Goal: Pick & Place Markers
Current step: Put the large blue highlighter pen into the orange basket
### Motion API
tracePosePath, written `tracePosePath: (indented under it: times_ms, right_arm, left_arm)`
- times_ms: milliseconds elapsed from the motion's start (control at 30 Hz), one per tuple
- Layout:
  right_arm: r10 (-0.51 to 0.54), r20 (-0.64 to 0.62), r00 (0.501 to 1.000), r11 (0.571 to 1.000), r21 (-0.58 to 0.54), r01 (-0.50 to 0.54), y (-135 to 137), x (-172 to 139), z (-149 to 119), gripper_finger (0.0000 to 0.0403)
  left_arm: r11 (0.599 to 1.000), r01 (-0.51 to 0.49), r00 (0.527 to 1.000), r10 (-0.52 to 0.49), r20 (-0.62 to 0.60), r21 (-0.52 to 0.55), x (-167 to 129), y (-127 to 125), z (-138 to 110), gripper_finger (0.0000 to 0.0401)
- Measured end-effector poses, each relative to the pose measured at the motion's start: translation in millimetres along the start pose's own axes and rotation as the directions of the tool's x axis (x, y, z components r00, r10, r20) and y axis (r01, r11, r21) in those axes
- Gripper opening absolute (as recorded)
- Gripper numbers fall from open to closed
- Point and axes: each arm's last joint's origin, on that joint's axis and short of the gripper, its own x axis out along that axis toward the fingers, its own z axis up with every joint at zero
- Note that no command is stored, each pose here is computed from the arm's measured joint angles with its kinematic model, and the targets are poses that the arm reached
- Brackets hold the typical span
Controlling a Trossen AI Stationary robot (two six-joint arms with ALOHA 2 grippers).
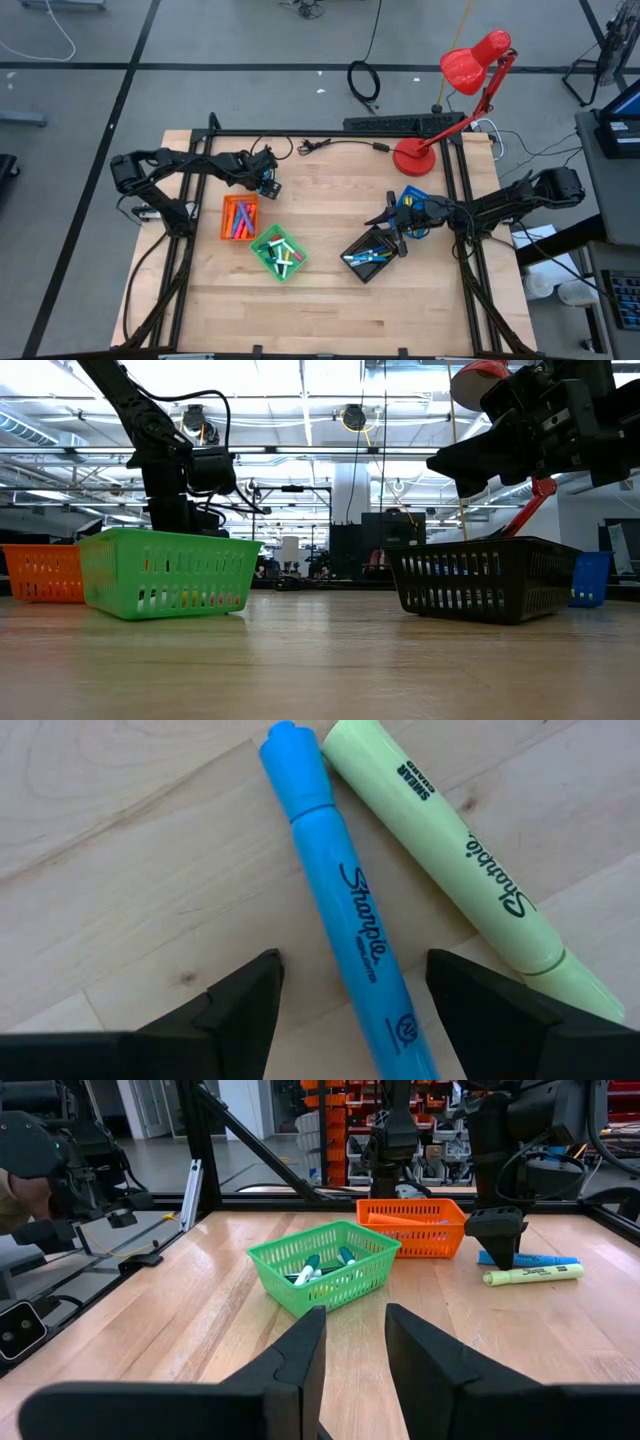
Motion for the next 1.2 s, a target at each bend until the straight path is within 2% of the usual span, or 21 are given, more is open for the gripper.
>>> tracePosePath:
  times_ms: [567,667,967,1200]
  right_arm:
    - [0.0,0.0,1.0,1.0,0.0,0.0,0.0,0.0,0.0,0.0093]
    - [0.0,0.0,1.0,1.0,0.0,0.0,0.0,0.0,0.0,0.0093]
    - [0.0,0.0,1.0,1.0,0.0,0.0,0.1,0.0,0.0,0.0093]
    - [0.0,0.0,1.0,1.0,0.0,0.0,0.1,0.0,0.0,0.0093]
  left_arm:
    - [1.0,0.001,1.0,-0.001,0.0,0.004,0.0,-0.1,0.0,0.0248]
    - [1.0,0.008,1.0,-0.008,0.001,0.007,0.1,-0.8,0.1,0.0216]
    - [1.0,0.007,1.0,-0.006,0.013,-0.009,0.5,-1.1,1.2,0.0074]
    - [1.0,0.011,0.998,-0.012,0.059,0.027,-8.8,0.7,3.7,0.0068]
